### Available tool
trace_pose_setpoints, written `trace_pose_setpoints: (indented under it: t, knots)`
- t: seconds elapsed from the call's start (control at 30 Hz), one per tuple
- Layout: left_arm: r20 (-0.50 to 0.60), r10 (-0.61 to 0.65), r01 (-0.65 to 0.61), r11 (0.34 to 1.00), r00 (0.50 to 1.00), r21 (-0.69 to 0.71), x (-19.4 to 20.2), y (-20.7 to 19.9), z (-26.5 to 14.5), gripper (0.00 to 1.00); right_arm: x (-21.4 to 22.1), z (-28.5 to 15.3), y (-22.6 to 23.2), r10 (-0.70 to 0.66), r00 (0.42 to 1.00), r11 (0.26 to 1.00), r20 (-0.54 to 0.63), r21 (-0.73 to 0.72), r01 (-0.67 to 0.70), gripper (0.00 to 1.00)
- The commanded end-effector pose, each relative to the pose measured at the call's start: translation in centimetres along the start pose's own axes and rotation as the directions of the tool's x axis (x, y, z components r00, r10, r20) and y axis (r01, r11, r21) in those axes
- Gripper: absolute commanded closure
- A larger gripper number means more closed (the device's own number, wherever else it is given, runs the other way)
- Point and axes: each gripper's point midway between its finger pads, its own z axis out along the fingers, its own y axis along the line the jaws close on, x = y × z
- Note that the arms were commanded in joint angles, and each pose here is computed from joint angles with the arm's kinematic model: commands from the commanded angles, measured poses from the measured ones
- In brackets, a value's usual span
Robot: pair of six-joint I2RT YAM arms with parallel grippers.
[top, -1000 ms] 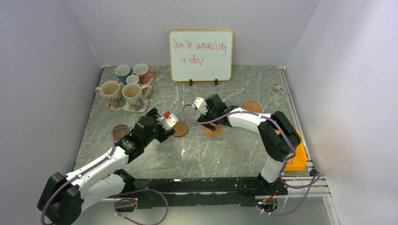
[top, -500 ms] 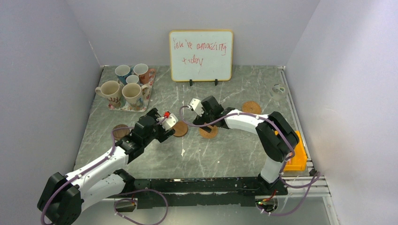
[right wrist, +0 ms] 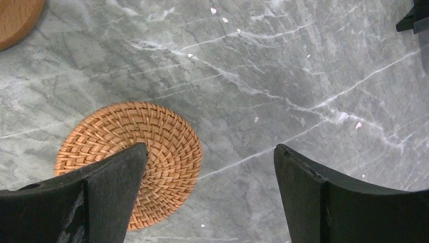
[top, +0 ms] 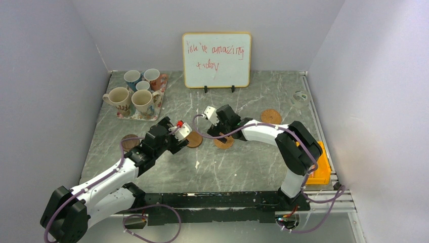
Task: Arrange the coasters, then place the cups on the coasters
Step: Move the coaster to the center of the board.
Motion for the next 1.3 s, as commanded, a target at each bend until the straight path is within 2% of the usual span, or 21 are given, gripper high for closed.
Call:
trace_pose_setpoints:
  t: [0.0,0.43,0.87,1.07,1.27]
  knots:
    - [0.035,-0.012,0.012,1.0,0.999,-0.015,-0.7,0.4,0.1,0.04,-1.2,-1.1,-1.2,0.024,0.998,0.998,0.049,0.048,-0.026,0.0]
    - [0.039,-0.012,0.012,1.0,0.999,-0.008,-0.7,0.2,0.0,0.04,-1.6,-2.3,-2.4,0.033,0.996,0.997,0.079,0.065,-0.038,0.0]
    - [0.036,-0.011,0.011,1.0,0.999,-0.005,-0.7,0.2,0.1,0.04,-0.8,-1.9,-2.1,0.025,0.998,0.998,0.055,0.052,-0.028,0.0]
    - [0.036,-0.011,0.012,1.0,0.999,-0.008,-0.7,0.2,0.1,0.04,-0.4,-2.3,-4.5,0.078,0.995,0.988,0.057,0.131,-0.085,0.0]
    - [0.037,-0.011,0.011,1.0,0.999,-0.006,-0.7,0.2,0.1,0.04,1.6,-3.0,-9.3,0.211,0.975,0.942,0.062,0.252,-0.22,0.0]
